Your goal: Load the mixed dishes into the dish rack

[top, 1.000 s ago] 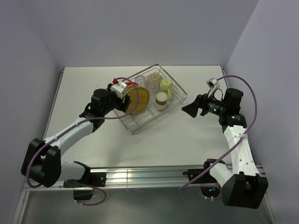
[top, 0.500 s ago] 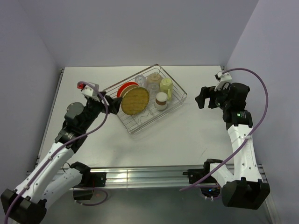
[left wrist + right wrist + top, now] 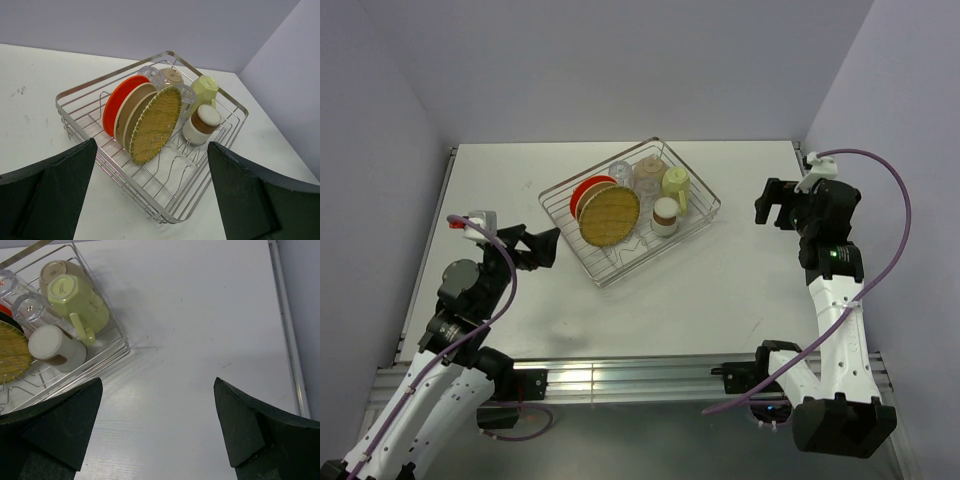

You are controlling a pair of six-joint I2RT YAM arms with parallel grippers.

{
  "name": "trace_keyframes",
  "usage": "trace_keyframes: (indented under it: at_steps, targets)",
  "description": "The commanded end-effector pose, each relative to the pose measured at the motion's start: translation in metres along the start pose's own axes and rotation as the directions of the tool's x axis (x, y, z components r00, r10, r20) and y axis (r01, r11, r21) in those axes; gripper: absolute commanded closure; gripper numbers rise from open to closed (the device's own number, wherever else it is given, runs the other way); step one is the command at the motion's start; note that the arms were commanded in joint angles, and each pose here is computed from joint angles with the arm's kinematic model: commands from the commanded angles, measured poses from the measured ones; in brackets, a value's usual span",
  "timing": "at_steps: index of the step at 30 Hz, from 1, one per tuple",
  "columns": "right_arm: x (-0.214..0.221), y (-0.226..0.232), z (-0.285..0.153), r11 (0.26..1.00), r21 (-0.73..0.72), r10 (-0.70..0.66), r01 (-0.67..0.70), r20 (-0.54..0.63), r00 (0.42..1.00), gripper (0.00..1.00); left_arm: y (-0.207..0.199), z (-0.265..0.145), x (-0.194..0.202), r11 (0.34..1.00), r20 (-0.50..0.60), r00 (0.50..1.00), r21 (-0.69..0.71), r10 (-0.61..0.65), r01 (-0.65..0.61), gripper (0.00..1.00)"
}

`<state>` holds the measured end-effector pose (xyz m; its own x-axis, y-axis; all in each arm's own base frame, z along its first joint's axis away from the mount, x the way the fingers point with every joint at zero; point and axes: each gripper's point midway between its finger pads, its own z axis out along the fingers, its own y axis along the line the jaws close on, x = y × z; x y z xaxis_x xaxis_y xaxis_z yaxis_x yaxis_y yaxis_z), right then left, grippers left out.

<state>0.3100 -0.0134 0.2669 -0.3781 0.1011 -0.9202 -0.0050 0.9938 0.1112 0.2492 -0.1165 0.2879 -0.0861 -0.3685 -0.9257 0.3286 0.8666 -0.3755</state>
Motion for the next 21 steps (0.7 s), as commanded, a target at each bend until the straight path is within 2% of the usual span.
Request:
trace_keyframes:
  at_steps: [1,16,21]
  targets:
    - [-0.015,-0.007,-0.005,0.999,0.045,-0.005,0.002,0.074,0.997,0.0,0.007,-0.001,0.007,0.999,-0.021,1.0,-0.034,-0.015,0.015,0.01]
    - [-0.005,-0.022,-0.008,0.989,0.136,0.053,-0.064,0.082,0.995,0.0,0.007,0.0,0.019,1.0,-0.063,0.998,-0.022,-0.002,0.001,0.01]
    - [0.001,-0.028,-0.007,0.986,0.162,0.033,-0.046,0.081,0.996,0.0,0.01,0.0,0.021,0.999,-0.064,0.998,-0.034,0.003,-0.005,0.01]
